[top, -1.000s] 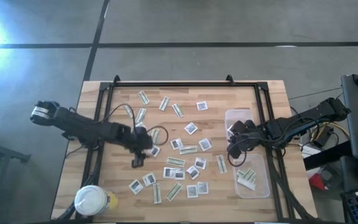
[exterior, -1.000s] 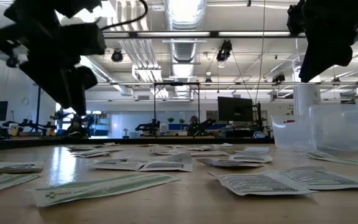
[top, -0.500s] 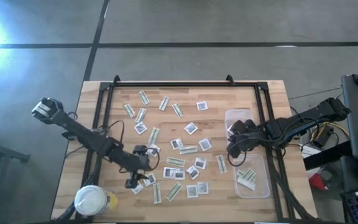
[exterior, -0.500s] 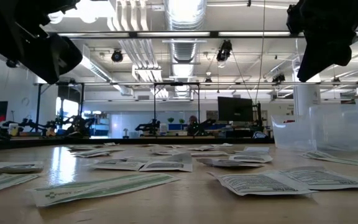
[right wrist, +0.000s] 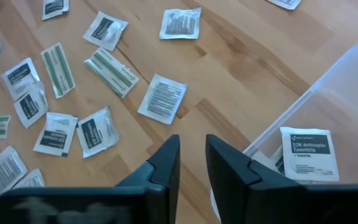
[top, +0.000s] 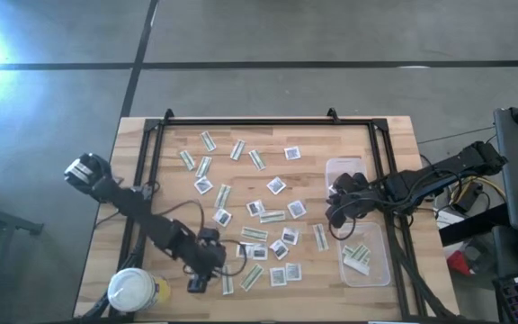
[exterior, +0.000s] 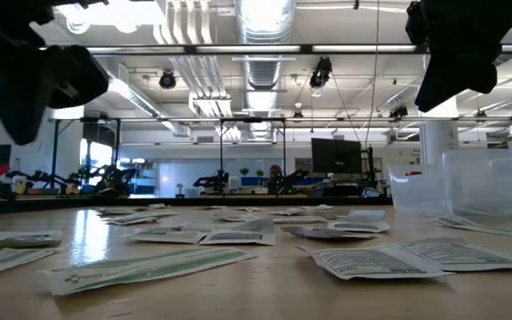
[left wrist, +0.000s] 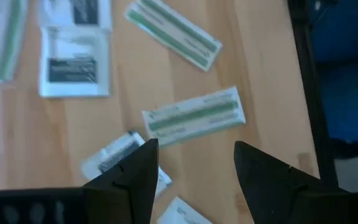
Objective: Pick & Place First Aid Supplies
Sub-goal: Put the bandage pack into the bottom bin
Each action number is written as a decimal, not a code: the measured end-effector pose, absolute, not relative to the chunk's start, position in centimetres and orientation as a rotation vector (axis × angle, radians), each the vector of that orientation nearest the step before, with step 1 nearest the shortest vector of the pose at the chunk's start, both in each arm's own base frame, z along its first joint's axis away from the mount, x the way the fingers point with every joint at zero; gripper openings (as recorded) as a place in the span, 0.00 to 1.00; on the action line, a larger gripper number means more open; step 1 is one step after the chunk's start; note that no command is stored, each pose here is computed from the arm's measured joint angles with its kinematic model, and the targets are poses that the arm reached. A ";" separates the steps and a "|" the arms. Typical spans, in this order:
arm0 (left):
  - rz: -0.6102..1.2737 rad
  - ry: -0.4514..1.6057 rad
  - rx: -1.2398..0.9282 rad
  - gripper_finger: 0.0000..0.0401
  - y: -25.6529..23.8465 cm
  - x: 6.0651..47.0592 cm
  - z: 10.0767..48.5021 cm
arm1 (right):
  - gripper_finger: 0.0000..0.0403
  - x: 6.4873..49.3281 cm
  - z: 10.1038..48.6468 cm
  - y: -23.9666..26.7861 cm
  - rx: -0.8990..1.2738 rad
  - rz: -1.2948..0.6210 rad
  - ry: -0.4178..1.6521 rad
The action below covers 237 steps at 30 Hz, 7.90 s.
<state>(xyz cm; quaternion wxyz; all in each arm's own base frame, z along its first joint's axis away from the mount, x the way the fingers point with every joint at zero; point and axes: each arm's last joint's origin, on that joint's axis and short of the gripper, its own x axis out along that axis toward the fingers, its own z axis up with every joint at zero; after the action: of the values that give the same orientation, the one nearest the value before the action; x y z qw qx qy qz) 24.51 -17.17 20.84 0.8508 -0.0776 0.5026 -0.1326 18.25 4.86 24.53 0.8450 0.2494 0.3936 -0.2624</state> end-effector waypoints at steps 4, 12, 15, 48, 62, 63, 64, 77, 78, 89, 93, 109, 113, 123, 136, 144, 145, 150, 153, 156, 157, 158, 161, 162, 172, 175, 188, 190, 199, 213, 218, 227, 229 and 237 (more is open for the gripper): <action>-0.263 1.106 -0.123 0.50 -19.2 25.3 21.0 | 0.17 18.3 24.5 4.8 0.527 -0.554 0.830; -0.213 1.187 -0.025 0.50 -21.7 26.7 20.3 | 0.20 18.3 24.5 4.9 0.530 -0.553 0.828; -0.201 1.174 -0.007 0.50 -22.2 27.4 20.3 | 0.20 18.3 24.5 4.9 0.534 -0.556 0.827; -0.099 1.066 0.011 0.50 -29.0 28.6 18.6 | 0.16 18.4 24.4 4.9 0.539 -0.561 0.834; -0.034 1.083 0.008 0.50 -29.6 28.5 16.6 | 0.19 18.4 24.4 4.9 0.521 -0.552 0.839; -0.019 1.081 0.020 0.50 -29.5 28.5 16.4 | 0.19 18.4 24.4 4.9 0.521 -0.552 0.839; -0.009 1.081 0.029 0.50 -29.5 28.5 16.3 | 0.18 18.4 24.4 4.9 0.521 -0.552 0.839; 0.077 1.133 0.031 0.50 -28.8 27.9 15.8 | 0.16 18.4 24.4 4.9 0.522 -0.552 0.838; 0.079 1.134 0.029 0.50 -28.7 27.9 15.7 | 0.16 18.4 24.4 4.9 0.521 -0.552 0.839; 0.088 1.155 0.022 0.31 -28.3 27.4 14.9 | 0.19 18.4 24.4 4.9 0.522 -0.552 0.838; 0.073 1.157 0.043 0.20 -28.3 27.4 14.9 | 0.17 18.4 24.4 4.9 0.521 -0.550 0.837; 0.061 1.150 0.078 0.00 -28.3 27.4 14.8 | 0.15 18.4 24.4 5.3 0.531 -0.507 0.847; 0.048 1.129 0.078 0.00 -28.6 27.2 15.1 | 0.14 18.3 24.5 6.0 0.507 -0.464 0.852; 0.033 1.046 0.062 0.00 -28.5 26.9 17.4 | 0.13 18.2 25.0 8.6 0.478 -0.288 0.798; 0.001 0.967 0.049 0.00 -28.0 26.6 20.4 | 0.13 18.0 26.4 12.1 0.451 -0.031 0.668; -0.017 0.905 0.036 0.00 -27.4 26.3 22.8 | 0.13 18.2 26.1 13.8 0.417 0.045 0.644; -0.018 0.899 0.035 0.00 -27.3 26.3 23.0 | 0.13 18.4 26.0 14.1 0.405 0.056 0.644; -0.021 0.859 0.027 0.00 -26.7 26.1 24.5 | 0.13 19.1 25.2 15.8 0.334 0.135 0.621; -0.017 0.827 0.021 0.00 -26.2 26.0 25.5 | 0.13 19.3 24.9 17.0 0.299 0.175 0.617; -0.001 0.773 0.017 0.00 -25.6 26.2 26.7 | 0.13 19.4 25.0 18.2 0.264 0.209 0.624; 0.004 0.754 0.015 0.00 -25.4 26.3 27.0 | 0.13 19.4 25.0 18.6 0.251 0.221 0.627; 0.003 0.737 0.015 0.00 -25.2 26.4 27.4 | 0.13 19.4 25.0 19.0 0.239 0.233 0.629; -0.006 0.678 0.014 0.00 -24.7 27.1 28.3 | 0.13 19.3 25.5 20.0 0.187 0.275 0.622; -0.010 0.659 0.017 0.00 -24.5 27.3 28.5 | 0.13 19.4 25.7 20.3 0.163 0.291 0.615; -0.030 0.498 0.035 0.00 -23.0 30.2 30.1 | 0.13 20.8 26.4 22.5 -0.066 0.374 0.573; -0.037 0.449 0.026 0.00 -23.2 31.0 30.1 | 0.14 21.4 26.2 23.3 -0.089 0.375 0.579; -0.043 0.405 -0.007 0.00 -24.2 32.6 28.5 | 0.33 24.7 28.6 26.1 -0.446 0.216 0.482; -0.044 0.408 0.003 0.00 -24.3 32.6 28.3 | 0.36 25.2 28.7 26.4 -0.480 0.169 0.485; -0.062 0.367 0.034 0.00 -24.4 32.8 28.6 | 0.43 27.2 27.0 26.2 -0.537 0.079 0.543; -0.067 0.318 0.107 0.00 -24.4 33.1 29.1 | 0.33 27.7 26.4 25.3 -0.426 0.034 0.596; -0.067 0.318 0.123 0.00 -24.3 33.1 29.1 | 0.18 27.6 26.5 25.2 -0.373 0.054 0.615; -0.050 0.325 0.129 0.00 -23.8 33.5 29.0 | 0.02 27.5 26.3 25.2 -0.339 0.063 0.638; -0.047 0.325 0.129 0.00 -23.7 33.5 29.0 | 0.02 27.5 26.3 25.2 -0.333 0.058 0.645; -0.039 0.328 0.133 0.00 -23.4 33.7 29.0 | 0.02 27.1 25.9 24.8 -0.306 0.022 0.697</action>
<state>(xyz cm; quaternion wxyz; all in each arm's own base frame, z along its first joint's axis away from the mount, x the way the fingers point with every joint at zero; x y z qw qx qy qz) 33.73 -23.38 29.01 0.9842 0.0662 0.1634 -0.0192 27.09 24.81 25.87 0.9284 -0.1493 0.3402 0.0109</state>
